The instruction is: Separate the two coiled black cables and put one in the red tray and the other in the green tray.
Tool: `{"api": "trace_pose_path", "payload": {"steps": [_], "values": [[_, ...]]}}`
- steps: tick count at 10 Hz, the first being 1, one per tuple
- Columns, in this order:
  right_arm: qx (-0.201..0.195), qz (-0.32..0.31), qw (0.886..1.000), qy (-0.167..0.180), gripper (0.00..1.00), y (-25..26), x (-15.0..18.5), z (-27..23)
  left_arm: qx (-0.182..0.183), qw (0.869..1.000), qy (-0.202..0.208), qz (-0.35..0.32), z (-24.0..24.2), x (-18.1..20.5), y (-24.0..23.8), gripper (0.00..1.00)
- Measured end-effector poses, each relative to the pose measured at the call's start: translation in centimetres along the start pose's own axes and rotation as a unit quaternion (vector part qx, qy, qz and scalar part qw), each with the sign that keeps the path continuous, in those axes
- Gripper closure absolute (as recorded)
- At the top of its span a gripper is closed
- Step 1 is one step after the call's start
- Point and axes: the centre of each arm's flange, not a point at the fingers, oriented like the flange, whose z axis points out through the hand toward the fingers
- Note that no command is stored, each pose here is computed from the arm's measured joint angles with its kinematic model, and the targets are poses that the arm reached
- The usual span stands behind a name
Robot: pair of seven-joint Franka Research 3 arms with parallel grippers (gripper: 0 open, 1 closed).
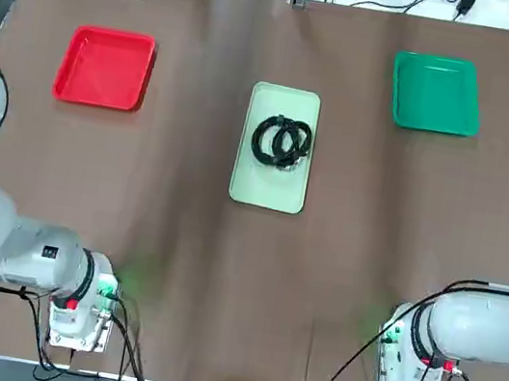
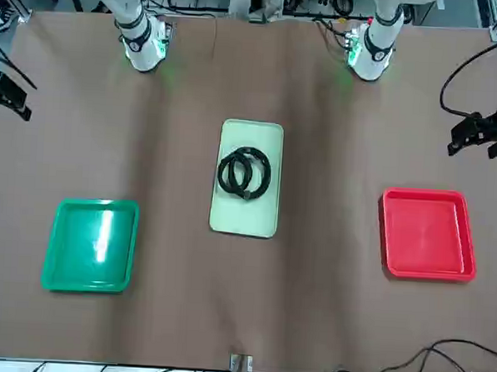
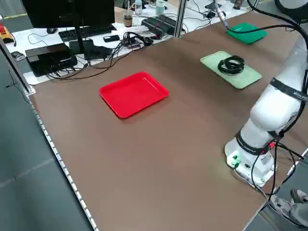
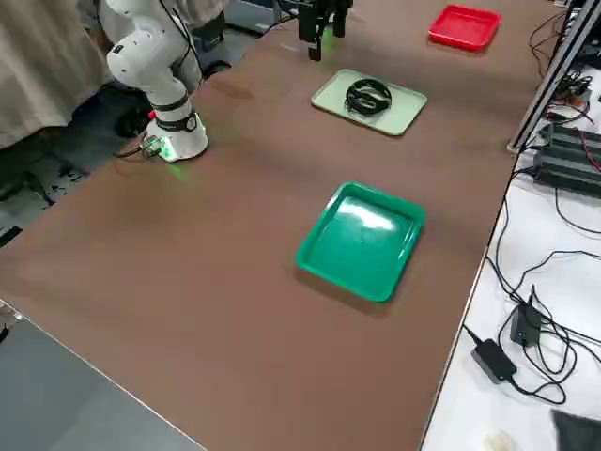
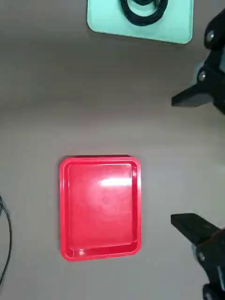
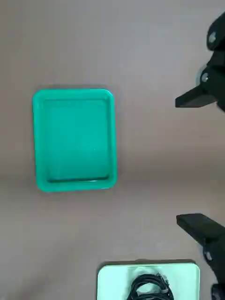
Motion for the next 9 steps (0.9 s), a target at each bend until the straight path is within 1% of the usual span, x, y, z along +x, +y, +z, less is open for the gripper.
{"api": "trace_pose_path", "payload": {"steps": [7,8,9], "values": [[0.0,-0.002,1.0,0.001,0.0,-0.3,0.0,0.0,0.0,1.0,0.0,0.0,0.0,0.0,0.1,0.0],[0.001,-0.003,1.0,0.001,0.0,-0.3,0.0,0.0,-0.001,1.0,-0.003,0.001,0.1,0.0,0.4,0.0],[0.001,-0.003,1.0,0.001,0.0,-0.4,0.0,0.0,-0.002,1.0,-0.008,0.011,0.3,-0.1,2.0,0.0]]}}
